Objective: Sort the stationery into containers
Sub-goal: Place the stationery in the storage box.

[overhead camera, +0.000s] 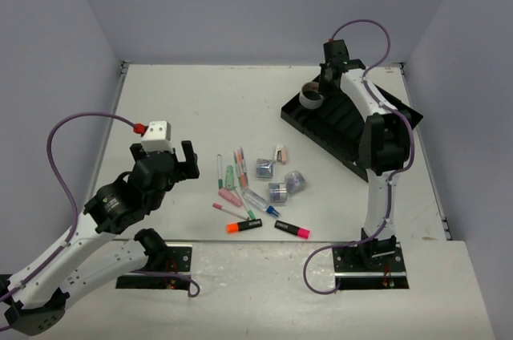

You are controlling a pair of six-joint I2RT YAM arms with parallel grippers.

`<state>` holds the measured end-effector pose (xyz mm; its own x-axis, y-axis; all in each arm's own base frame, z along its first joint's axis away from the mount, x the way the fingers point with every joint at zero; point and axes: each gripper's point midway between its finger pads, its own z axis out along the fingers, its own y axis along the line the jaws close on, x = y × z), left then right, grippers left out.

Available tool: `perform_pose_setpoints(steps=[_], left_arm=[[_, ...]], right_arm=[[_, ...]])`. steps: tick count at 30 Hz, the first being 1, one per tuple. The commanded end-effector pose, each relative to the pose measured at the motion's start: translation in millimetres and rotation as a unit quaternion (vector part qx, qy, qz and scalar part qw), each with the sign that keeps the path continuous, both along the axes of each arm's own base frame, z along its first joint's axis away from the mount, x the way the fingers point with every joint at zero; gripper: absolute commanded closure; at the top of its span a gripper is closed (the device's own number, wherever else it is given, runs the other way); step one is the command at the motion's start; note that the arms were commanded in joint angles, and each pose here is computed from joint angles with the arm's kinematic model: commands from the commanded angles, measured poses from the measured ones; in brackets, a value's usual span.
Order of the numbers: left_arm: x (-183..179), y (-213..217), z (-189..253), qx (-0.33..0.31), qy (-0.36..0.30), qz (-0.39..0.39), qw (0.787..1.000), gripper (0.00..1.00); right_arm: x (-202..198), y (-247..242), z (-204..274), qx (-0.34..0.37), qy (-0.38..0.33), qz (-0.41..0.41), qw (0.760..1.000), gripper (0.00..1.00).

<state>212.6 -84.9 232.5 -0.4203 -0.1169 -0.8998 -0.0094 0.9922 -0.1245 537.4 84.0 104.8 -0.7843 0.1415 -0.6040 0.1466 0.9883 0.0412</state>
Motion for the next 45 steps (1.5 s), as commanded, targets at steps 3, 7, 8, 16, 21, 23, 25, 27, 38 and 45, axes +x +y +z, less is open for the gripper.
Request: perform_pose_setpoints(steps=[3,7,8,16,21,23,25,27,38,45], left_arm=[[5.5,-2.6,6.4,0.002,-0.016,-0.002,1.000,0.00],[5.3,-2.4,7.1,0.001,-0.018,-0.002,1.000,0.00],[5.5,-2.1,7.6,0.000,-0.019,-0.001,1.000,0.00],[5.5,-2.9,6.7,0.002,-0.018,-0.004,1.000,0.00],[5.4,-2.8,7.0,0.001,-0.018,-0.004,1.000,0.00],[5.0,-2.4,7.7,0.000,-0.020,-0.004,1.000,0.00],[5.0,-2.0,7.3,0.000,-0.020,-0.003,1.000,0.00],[5.2,-2.5,7.2,0.000,-0.019,-0.004,1.000,0.00],[5.3,-3.0,6.8,0.001,-0.018,-0.005,1.000,0.00],[5.3,-2.8,7.0,0.001,-0.019,-0.004,1.000,0.00]], right_arm=[[14.4,2.2,9.8,0.006,-0.022,0.013,1.000,1.00],[18.6,9.6,5.3,0.019,-0.020,0.028,0.999,1.00],[19.0,9.7,2.7,0.018,-0.018,0.028,0.999,1.00],[20.5,13.6,-0.4,0.035,-0.017,0.031,0.999,1.00],[23.0,8.5,-2.5,0.024,-0.017,0.024,0.999,1.00],[21.4,3.6,-4.8,0.013,-0.014,0.018,1.000,1.00],[19.3,-0.1,-6.6,0.003,-0.011,0.016,1.000,1.00],[17.9,-2.6,-7.7,-0.002,-0.010,0.014,1.000,1.00],[17.0,-9.2,-5.3,-0.018,-0.006,0.011,1.000,1.00],[16.5,-10.8,-19.0,-0.027,0.016,0.013,0.999,1.00]])
